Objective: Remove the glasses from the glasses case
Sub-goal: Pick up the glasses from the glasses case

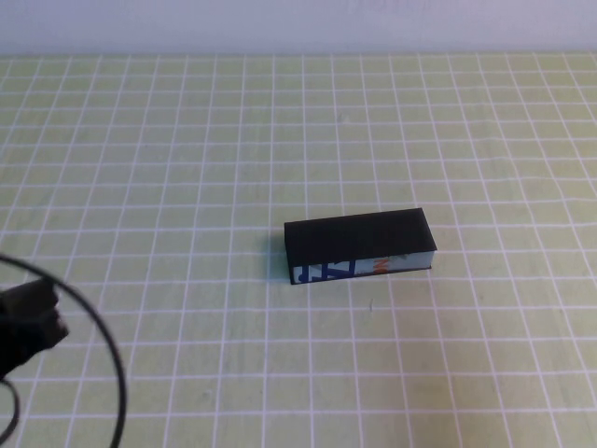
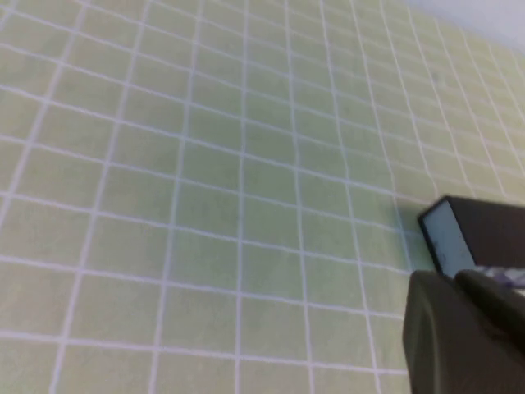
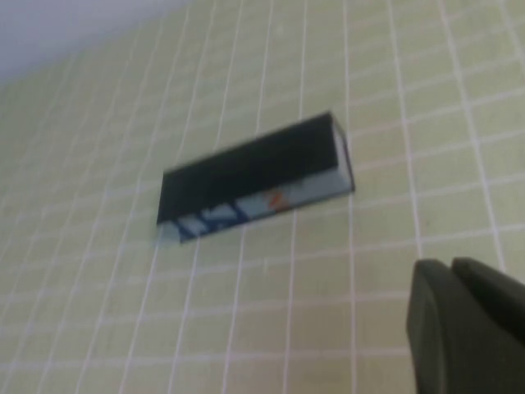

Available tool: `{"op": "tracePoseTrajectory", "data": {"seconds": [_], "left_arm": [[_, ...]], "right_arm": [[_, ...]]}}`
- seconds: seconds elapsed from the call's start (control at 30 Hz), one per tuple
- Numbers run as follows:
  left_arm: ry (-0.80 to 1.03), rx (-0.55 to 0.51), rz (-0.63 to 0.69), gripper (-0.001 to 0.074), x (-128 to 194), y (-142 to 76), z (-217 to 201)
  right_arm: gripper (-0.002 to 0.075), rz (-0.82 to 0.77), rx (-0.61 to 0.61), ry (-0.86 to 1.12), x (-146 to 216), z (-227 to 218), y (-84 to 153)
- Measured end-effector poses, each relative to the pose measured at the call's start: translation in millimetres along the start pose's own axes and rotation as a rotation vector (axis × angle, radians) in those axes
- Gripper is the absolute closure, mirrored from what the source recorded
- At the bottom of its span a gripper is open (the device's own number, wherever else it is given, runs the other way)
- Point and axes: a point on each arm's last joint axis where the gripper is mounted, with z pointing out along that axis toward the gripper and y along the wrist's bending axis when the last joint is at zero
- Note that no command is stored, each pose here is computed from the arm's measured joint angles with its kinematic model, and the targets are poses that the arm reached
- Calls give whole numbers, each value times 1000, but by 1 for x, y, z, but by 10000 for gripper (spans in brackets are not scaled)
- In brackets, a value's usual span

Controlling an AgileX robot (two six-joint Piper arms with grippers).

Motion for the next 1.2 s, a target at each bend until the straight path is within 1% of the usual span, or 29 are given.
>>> {"op": "tracePoseTrajectory", "data": {"seconds": [0.13, 0.27, 0.4, 0.47, 0.57, 0.7, 0.8, 0.9, 1.07, 1.2], "left_arm": [[147, 83, 99, 739, -30, -29, 28], [284, 236, 187, 739, -52, -56, 65], [369, 413, 242, 739, -71, -79, 106], [393, 481, 283, 739, -81, -89, 126], [456, 564, 313, 739, -88, -98, 161], [505, 635, 340, 739, -96, -105, 208], [524, 679, 356, 739, -102, -110, 240], [561, 722, 372, 739, -97, -115, 271], [602, 740, 406, 739, -89, -126, 307], [629, 747, 400, 739, -80, -126, 332]], "right_arm": [[743, -54, -18, 214, -7, 17, 5], [743, -83, -10, 375, -10, 35, 1], [743, -97, -17, 458, -14, 49, -1], [743, -111, -34, 485, -17, 55, 2], [743, -145, -70, 521, -22, 65, 10], [743, -254, -133, 577, -31, 82, 32], [743, -380, -170, 605, -40, 98, 51], [743, -526, -210, 619, -48, 117, 69], [743, -763, -315, 613, -55, 146, 98], [743, -925, -380, 615, -54, 168, 112]]}}
